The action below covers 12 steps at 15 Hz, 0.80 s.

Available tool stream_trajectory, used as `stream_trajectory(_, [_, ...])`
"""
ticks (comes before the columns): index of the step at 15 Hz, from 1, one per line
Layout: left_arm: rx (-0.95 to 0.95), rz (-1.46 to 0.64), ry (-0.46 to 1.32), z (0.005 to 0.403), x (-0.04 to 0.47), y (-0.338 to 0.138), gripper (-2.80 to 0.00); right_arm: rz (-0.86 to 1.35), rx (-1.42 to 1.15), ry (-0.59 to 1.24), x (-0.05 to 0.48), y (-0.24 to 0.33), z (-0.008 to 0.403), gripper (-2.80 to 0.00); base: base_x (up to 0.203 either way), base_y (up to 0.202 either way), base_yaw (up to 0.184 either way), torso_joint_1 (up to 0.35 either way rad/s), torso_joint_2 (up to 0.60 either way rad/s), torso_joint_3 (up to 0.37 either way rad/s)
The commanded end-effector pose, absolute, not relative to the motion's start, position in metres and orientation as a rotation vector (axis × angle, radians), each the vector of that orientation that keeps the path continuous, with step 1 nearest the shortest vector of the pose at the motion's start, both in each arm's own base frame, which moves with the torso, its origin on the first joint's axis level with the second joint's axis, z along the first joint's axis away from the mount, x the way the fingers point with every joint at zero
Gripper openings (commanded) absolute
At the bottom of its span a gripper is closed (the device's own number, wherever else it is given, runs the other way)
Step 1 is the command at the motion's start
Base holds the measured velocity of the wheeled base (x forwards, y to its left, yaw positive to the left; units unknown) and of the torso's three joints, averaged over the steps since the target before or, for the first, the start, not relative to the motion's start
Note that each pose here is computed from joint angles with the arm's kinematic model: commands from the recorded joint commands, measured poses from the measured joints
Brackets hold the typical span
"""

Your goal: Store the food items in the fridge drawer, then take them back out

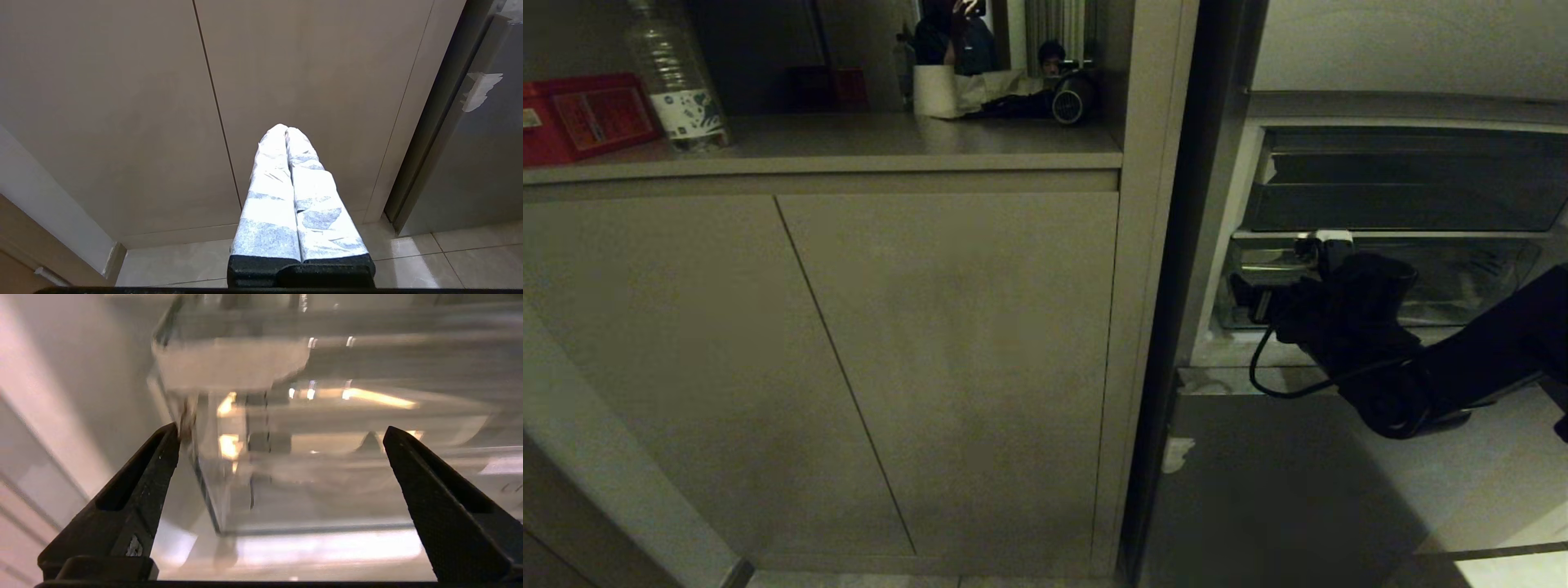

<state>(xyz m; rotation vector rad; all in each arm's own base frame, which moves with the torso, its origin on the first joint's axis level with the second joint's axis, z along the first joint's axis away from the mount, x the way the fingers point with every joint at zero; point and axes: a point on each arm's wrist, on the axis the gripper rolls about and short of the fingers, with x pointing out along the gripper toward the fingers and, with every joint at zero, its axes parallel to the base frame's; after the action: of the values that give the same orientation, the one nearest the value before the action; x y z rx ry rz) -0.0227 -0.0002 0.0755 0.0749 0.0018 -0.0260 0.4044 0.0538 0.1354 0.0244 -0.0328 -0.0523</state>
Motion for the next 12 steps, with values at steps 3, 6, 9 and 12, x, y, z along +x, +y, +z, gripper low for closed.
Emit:
stream_trajectory(3, [0.075, -0.026, 0.004, 0.0754, -0.0226, -0.0002, -2.8, 0.008, 0.02, -0.035, 0.3966, 0.0633, 0.1386, 0.0, 0.0, 0.0, 0.0, 0.0, 0.0, 0.0])
stream_trajectory(6, [0.075, -0.026, 0.002, 0.0758, -0.0227, -0.0002, -2.8, 0.025, 0.021, -0.038, 0.3988, 0.0641, 0.1385, 0.0, 0.0, 0.0, 0.0, 0.0, 0.0, 0.0])
stream_trajectory(9, [0.075, -0.026, 0.002, 0.0757, -0.0227, -0.0002, -2.8, 0.04, 0.022, -0.036, 0.4008, 0.0647, 0.1368, 0.0, 0.0, 0.0, 0.0, 0.0, 0.0, 0.0])
stream_trajectory(12, [0.075, -0.026, 0.004, 0.0754, -0.0226, -0.0002, -2.8, 0.039, 0.024, -0.045, 0.4058, 0.065, 0.1367, 0.0, 0.0, 0.0, 0.0, 0.0, 0.0, 0.0])
